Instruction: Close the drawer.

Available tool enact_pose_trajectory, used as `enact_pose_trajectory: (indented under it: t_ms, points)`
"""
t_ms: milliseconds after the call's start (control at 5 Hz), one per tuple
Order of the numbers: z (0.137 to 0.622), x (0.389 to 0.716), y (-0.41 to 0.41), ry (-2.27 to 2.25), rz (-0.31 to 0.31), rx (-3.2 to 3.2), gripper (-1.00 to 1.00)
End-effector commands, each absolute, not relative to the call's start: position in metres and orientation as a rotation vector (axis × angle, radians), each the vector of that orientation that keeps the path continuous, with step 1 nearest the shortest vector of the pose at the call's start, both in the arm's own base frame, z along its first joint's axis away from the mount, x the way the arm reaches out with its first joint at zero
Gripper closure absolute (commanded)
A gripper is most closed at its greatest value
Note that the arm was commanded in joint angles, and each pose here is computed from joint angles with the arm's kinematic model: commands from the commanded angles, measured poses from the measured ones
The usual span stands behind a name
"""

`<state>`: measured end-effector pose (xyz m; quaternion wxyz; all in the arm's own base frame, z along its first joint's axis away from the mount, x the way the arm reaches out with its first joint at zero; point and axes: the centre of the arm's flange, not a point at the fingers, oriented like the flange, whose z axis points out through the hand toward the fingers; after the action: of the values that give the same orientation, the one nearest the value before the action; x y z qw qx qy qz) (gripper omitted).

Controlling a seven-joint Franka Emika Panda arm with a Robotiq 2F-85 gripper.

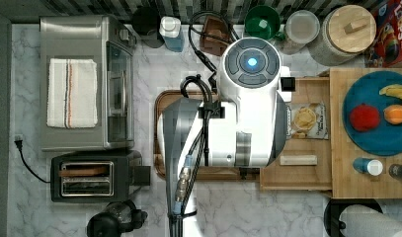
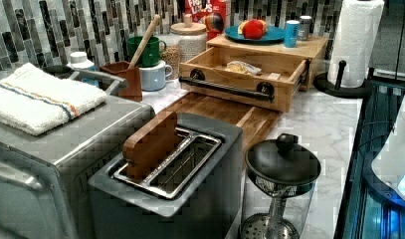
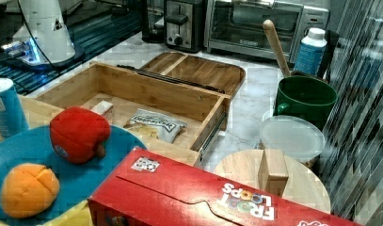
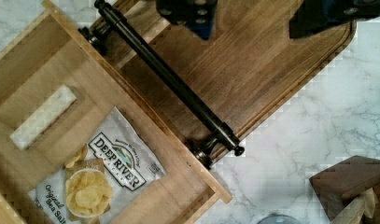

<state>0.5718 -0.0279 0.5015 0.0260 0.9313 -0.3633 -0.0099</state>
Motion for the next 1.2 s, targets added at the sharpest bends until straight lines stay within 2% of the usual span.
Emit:
enact_pose_trajectory:
  t_ms: [200,600,800,1000,1200]
  points:
    - [0.501,0.572,-0.028,-1.103,-0.028,2.886,1.0]
    - [0.501,0.572,-0.028,-1.103,-0.028,2.886,1.0]
    - [0.497,0.569,-0.02,-0.873,-0.07,2.989,-1.0]
    - [0.488,0.566,0.0,-0.545,-0.025,3.059,-1.0]
    - [0.479,0.559,0.017,-0.256,-0.028,3.075,-1.0]
